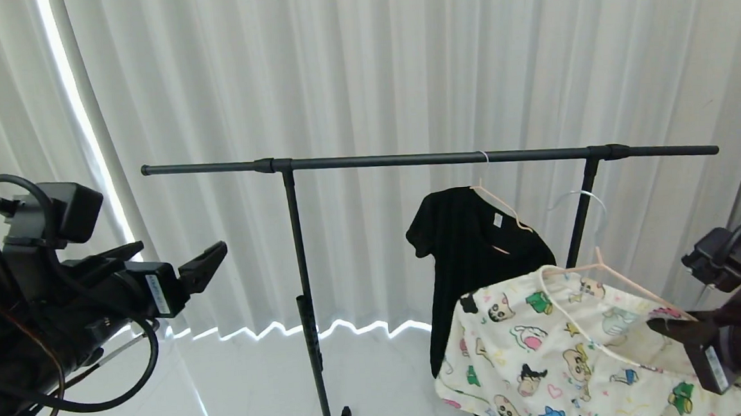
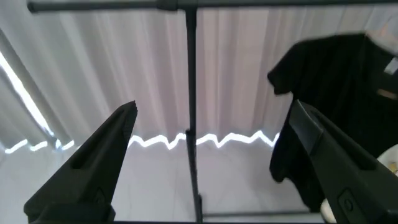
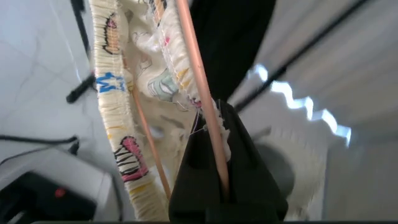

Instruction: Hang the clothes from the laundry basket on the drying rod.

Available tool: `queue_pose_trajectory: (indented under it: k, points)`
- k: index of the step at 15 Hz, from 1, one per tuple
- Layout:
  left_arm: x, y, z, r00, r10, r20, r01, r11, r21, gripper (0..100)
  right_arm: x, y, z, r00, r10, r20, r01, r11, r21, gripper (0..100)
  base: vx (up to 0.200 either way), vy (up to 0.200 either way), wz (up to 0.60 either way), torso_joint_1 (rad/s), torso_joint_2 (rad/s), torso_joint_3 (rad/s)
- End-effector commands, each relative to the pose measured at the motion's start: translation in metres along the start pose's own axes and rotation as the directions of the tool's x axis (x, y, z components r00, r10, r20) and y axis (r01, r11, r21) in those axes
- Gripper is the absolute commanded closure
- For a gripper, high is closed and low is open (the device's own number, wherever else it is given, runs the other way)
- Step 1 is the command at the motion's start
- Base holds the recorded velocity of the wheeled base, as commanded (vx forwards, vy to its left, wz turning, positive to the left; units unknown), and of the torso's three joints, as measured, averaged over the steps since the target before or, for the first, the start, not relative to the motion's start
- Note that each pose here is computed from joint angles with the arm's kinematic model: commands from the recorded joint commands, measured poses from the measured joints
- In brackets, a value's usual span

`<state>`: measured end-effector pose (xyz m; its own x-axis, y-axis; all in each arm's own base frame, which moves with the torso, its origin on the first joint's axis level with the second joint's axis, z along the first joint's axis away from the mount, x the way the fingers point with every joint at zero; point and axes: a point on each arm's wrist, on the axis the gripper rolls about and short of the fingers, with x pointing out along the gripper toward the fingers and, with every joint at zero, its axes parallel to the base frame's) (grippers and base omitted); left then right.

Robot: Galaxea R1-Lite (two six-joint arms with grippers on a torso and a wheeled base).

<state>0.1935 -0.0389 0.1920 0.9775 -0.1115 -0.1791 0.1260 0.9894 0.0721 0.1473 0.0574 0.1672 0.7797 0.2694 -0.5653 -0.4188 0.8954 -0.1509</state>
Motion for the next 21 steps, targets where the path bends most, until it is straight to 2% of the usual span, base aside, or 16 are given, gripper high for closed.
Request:
queue_pose_trajectory:
  k: [1, 2, 3, 4, 7, 8, 10, 13, 16, 21]
  points:
    - [0.004, 0.003, -0.008, 0.998, 0.036, -0.045, -0.034, 0.999, 0.024, 0, -0.023, -0.009, -0.010, 0.994, -0.105, -0.006, 0.106, 0.991, 0.080, 100, 0.000, 0.000, 0.00, 0.000, 0.00, 0.000]
    - [0.008, 0.005, -0.013, 0.995, 0.063, -0.071, -0.060, 0.997, 0.045, 0, -0.025, -0.014, -0.012, 0.990, -0.141, -0.020, 0.142, 0.985, 0.097, 100, 0.000, 0.000, 0.00, 0.000, 0.00, 0.000]
    - [0.014, 0.010, -0.019, 0.986, 0.130, -0.107, -0.121, 0.989, 0.091, 0, -0.027, -0.022, -0.015, 0.978, -0.203, -0.052, 0.208, 0.970, 0.128, 100, 0.000, 0.000, 0.00, 0.000, 0.00, 0.000]
    - [0.016, 0.011, -0.021, 0.978, 0.171, -0.117, -0.157, 0.981, 0.118, 0, -0.028, -0.029, -0.019, 0.965, -0.249, -0.080, 0.259, 0.953, 0.156, 100, 0.000, 0.000, 0.00, 0.000, 0.00, 0.000]
    - [0.015, 0.013, -0.028, 0.970, 0.194, -0.146, -0.173, 0.974, 0.143, 0, -0.031, -0.041, -0.025, 0.938, -0.321, -0.132, 0.343, 0.917, 0.202, 100, 0.000, 0.000, 0.00, 0.000, 0.00, 0.000]
    - [0.016, 0.018, -0.038, 0.951, 0.249, -0.184, -0.214, 0.958, 0.190, 0, -0.031, -0.047, -0.028, 0.923, -0.350, -0.158, 0.379, 0.898, 0.222, 100, 0.000, 0.000, 0.00, 0.000, 0.00, 0.000]
    - [0.016, 0.020, -0.038, 0.950, 0.266, -0.165, -0.232, 0.952, 0.198, 0, -0.030, -0.054, -0.027, 0.909, -0.379, -0.170, 0.412, 0.880, 0.239, 100, 0.000, 0.000, 0.00, 0.000, 0.00, 0.000]
    - [0.016, 0.021, -0.033, 0.955, 0.267, -0.125, -0.241, 0.952, 0.188, 0, -0.030, -0.054, -0.025, 0.911, -0.380, -0.162, 0.410, 0.882, 0.234, 100, 0.000, 0.000, 0.00, 0.000, 0.00, 0.000]
    - [0.011, 0.018, -0.039, 0.957, 0.253, -0.138, -0.224, 0.955, 0.195, 0, -0.030, -0.055, -0.025, 0.910, -0.381, -0.163, 0.409, 0.887, 0.213, 100, 0.000, -0.200, 0.00, -0.002, 0.00, 0.004]
    - [0.008, 0.017, -0.038, 0.961, 0.247, -0.125, -0.221, 0.956, 0.191, 0, -0.031, -0.055, -0.022, 0.913, -0.380, -0.149, 0.404, 0.892, 0.204, 100, 0.000, -0.200, 0.00, 0.003, 0.00, 0.002]
